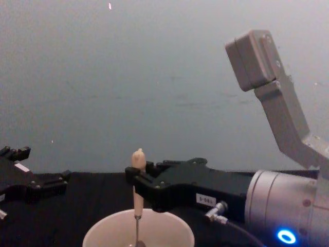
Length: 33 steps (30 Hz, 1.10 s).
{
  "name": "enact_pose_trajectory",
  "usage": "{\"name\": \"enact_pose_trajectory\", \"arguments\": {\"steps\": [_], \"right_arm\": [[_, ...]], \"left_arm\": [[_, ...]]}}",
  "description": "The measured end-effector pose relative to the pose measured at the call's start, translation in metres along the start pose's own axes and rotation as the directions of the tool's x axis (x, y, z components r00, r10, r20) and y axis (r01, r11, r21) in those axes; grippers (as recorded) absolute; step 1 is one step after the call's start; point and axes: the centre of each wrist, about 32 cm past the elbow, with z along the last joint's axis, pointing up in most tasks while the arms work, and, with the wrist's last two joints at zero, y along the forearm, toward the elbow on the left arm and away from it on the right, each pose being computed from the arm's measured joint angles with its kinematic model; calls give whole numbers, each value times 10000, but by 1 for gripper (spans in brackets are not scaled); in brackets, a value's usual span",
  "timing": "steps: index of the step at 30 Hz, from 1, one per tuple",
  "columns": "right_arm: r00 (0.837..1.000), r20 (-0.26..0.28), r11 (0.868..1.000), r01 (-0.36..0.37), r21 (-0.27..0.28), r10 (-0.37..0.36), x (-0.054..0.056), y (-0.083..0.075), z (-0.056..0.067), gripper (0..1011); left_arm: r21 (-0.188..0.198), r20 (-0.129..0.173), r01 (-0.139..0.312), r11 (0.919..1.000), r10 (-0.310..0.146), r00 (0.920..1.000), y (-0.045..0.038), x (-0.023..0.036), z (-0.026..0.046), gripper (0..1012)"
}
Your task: Pick up the stirring spoon with one hand, stir inside the cup, then place it back in its original position.
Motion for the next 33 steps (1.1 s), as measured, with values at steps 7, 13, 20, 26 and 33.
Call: {"name": "enact_pose_trajectory", "arguments": {"steps": [7, 13, 20, 26, 33], "right_arm": [[9999, -6, 9999, 151, 13, -151, 32, -8, 4, 201], [9997, -5, 9997, 242, 29, -242, 55, -31, 6, 201], [9992, 25, 9992, 388, 63, -388, 110, -130, 13, 201], [9993, 6, 9993, 364, 51, -364, 123, -217, 6, 201], [9998, -99, 9999, 149, -34, -149, 78, -330, -9, 201]], "left_arm": [[0, 1, 0, 10000, 0, 10000, 0, 0, 0, 1001], [0, 0, 0, 10000, 0, 10000, 0, 0, 0, 1001], [0, 0, -1, 10000, 1, 10000, 0, 0, 0, 1001], [0, 0, -1, 10000, 1, 10000, 0, 0, 0, 1001], [0, 0, -1, 10000, 1, 10000, 0, 0, 0, 1001]]}}
